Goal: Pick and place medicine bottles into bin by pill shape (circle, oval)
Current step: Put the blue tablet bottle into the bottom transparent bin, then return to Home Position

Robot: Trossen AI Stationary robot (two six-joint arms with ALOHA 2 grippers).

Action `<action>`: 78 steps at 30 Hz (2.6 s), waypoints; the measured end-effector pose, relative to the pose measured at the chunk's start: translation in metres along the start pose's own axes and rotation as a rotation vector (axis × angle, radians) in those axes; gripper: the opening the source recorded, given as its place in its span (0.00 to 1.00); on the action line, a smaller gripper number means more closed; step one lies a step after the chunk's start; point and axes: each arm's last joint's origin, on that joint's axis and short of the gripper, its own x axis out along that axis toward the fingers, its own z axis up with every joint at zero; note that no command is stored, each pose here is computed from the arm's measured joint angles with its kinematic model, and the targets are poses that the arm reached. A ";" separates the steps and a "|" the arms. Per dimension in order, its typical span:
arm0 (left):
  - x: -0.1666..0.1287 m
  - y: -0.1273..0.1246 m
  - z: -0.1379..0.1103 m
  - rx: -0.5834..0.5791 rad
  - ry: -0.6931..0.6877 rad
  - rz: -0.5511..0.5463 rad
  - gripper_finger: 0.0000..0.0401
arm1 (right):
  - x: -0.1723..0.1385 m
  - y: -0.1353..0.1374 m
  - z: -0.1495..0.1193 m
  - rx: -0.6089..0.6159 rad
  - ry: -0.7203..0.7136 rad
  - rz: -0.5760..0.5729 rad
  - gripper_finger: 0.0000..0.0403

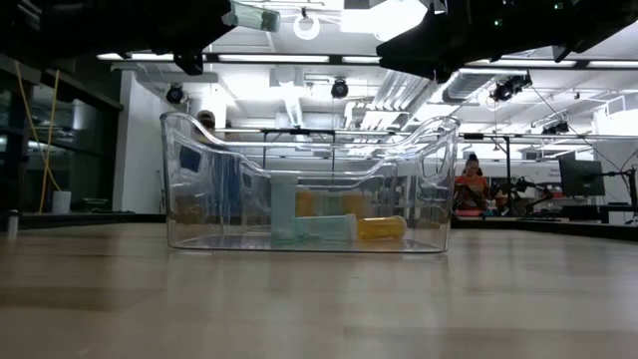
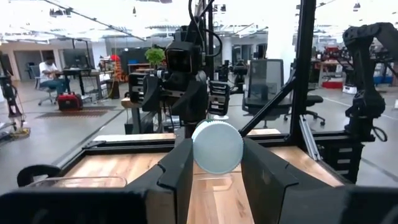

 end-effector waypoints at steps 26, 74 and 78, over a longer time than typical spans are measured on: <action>0.143 -0.034 -0.036 0.050 0.819 0.062 0.26 | 0.000 0.000 -0.003 -0.009 0.029 0.003 0.49; 0.068 -0.019 0.018 0.117 0.486 0.225 0.34 | 0.000 0.000 -0.003 -0.010 0.035 0.003 0.49; 0.045 -0.017 0.028 0.089 0.415 0.176 0.33 | 0.000 0.000 -0.003 -0.010 0.033 0.003 0.49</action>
